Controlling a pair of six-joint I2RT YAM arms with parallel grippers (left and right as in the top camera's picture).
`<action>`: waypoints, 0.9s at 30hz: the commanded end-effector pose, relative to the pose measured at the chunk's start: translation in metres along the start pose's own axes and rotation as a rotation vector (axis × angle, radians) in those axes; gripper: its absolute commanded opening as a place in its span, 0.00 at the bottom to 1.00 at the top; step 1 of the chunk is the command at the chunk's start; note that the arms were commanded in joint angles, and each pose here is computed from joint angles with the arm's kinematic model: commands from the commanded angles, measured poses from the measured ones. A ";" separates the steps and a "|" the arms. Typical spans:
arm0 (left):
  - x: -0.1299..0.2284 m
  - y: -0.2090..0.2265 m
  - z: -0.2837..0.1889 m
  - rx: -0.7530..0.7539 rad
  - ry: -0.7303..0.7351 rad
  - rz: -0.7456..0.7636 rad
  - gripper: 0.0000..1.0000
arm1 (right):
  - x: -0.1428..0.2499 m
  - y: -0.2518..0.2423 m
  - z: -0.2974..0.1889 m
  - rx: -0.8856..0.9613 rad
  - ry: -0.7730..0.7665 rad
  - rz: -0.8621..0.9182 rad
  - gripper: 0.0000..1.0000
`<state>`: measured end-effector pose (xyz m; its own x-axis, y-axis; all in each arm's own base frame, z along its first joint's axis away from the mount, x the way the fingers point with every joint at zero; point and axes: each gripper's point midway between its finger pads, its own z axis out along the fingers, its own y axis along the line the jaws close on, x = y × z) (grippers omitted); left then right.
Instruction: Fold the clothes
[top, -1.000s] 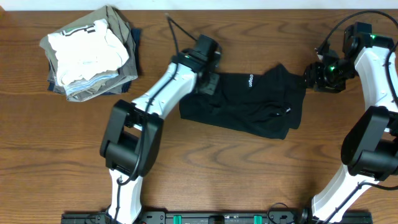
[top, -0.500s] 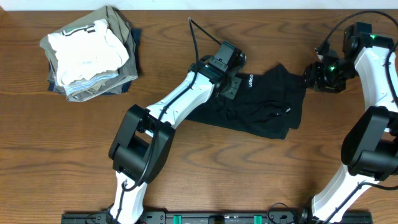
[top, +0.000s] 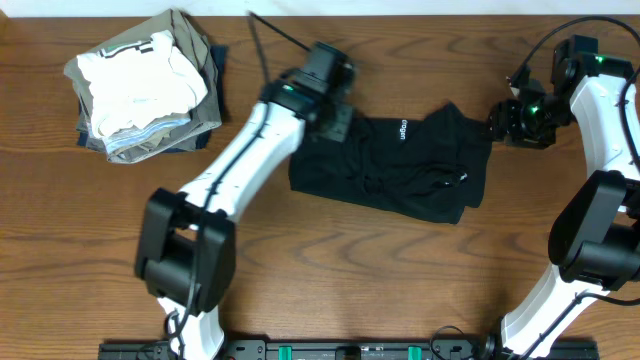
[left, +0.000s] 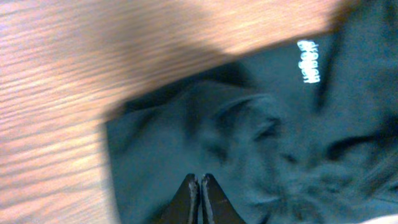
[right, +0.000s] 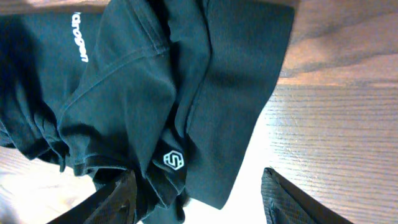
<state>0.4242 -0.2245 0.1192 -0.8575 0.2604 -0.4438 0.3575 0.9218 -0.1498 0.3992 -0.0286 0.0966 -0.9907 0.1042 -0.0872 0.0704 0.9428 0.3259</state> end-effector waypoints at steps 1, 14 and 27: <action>0.011 0.028 0.013 -0.064 0.051 -0.023 0.06 | -0.005 0.012 -0.007 -0.006 -0.028 -0.047 0.63; 0.043 0.020 0.069 -0.024 0.180 -0.049 0.06 | -0.005 0.016 -0.008 -0.028 -0.030 -0.047 0.63; 0.035 -0.067 0.086 0.137 0.106 0.024 0.06 | -0.004 0.016 -0.008 -0.029 -0.025 -0.046 0.63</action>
<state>0.4101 -0.2879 0.0475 -0.8696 0.3223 -0.3740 0.4248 0.8745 -0.2342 0.3994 -0.0267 0.0972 -0.9907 0.1043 -0.0879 0.0689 0.9390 0.3370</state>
